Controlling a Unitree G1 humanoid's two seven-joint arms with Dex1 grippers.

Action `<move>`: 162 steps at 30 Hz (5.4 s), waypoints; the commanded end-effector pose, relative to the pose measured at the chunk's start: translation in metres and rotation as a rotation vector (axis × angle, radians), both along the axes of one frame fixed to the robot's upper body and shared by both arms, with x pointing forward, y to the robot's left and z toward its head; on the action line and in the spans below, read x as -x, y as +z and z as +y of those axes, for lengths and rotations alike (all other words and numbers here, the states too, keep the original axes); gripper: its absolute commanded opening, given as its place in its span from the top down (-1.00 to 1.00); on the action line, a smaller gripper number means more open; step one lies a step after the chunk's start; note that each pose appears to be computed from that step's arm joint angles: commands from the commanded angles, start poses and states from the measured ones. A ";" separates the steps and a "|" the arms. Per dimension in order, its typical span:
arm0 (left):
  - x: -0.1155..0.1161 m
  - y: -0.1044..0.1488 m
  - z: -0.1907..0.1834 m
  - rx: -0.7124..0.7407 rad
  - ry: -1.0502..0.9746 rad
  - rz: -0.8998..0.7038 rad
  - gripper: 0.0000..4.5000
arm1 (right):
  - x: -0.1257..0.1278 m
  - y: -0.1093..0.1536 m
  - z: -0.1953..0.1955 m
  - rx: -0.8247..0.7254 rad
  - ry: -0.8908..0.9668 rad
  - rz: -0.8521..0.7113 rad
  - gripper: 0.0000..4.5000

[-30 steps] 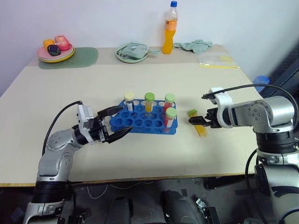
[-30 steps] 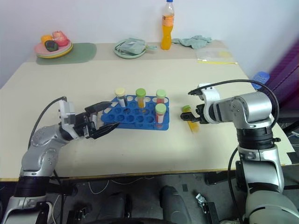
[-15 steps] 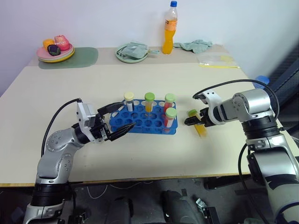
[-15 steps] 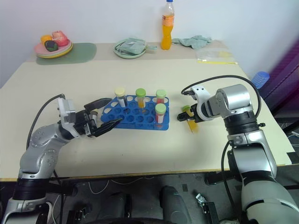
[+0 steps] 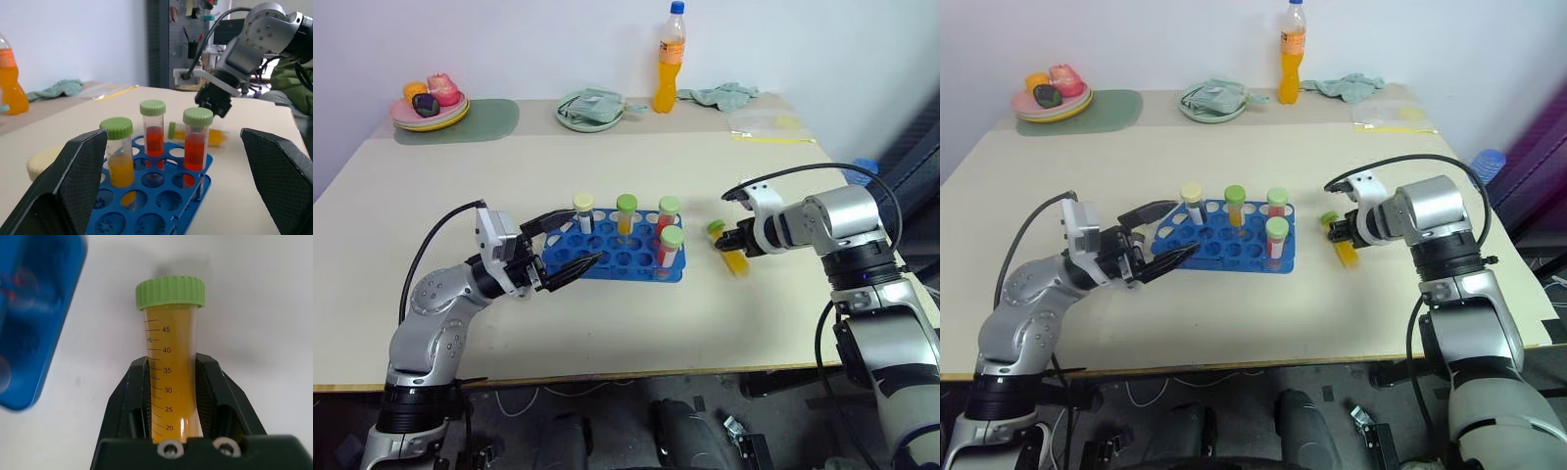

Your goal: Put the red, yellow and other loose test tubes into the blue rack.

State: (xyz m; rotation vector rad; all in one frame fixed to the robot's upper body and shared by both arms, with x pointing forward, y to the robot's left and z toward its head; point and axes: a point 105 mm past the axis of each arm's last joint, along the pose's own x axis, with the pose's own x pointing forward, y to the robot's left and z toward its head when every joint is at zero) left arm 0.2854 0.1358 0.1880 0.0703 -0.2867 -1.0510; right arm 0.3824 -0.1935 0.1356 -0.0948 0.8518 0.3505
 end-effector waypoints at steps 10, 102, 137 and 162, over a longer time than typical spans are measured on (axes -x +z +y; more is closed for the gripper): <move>-0.006 0.004 0.010 -0.010 -0.016 -0.028 -1.00 | 0.027 0.175 0.026 -0.377 0.152 -1.075 0.65; -0.003 -0.015 0.060 -0.079 -0.005 0.001 -1.00 | 0.068 0.025 0.170 -0.509 0.491 -1.161 0.65; -0.001 0.016 0.027 -0.075 -0.015 -0.004 -1.00 | 0.069 -0.001 0.172 -0.452 0.461 -1.146 0.65; 0.002 0.000 0.041 -0.081 -0.009 0.018 -1.00 | 0.101 0.038 0.132 -0.431 0.566 -1.158 -0.98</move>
